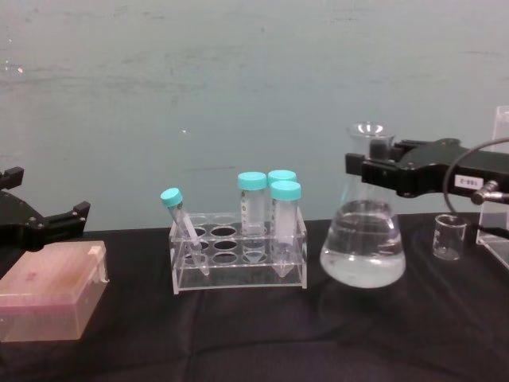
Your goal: Place the experimental apparatus aside using one hand.
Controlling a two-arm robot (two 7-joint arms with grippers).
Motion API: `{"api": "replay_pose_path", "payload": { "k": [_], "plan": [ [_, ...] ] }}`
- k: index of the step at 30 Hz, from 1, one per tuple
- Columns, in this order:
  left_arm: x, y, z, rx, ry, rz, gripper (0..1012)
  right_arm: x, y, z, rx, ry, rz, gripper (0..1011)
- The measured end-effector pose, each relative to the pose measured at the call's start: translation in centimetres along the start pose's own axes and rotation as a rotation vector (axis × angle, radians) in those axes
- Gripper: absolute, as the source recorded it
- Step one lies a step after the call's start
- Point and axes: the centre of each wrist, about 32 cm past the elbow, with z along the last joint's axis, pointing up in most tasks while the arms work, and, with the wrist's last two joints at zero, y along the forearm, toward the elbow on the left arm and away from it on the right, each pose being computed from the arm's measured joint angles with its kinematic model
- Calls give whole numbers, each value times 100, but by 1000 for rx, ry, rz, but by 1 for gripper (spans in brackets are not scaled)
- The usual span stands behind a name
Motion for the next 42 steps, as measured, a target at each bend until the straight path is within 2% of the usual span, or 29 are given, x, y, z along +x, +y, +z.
{"api": "replay_pose_path", "payload": {
  "k": [5, 24, 42],
  "plan": [
    [0, 0, 0, 0, 0, 0, 1000, 23, -52, 9, -2, 0, -53, 453],
    [0, 0, 0, 0, 0, 0, 1000, 58, -212, -35, -29, -13, -166, 453],
    [0, 0, 0, 0, 0, 0, 1000, 142, -382, -78, -60, 14, -279, 453]
  ]
}}
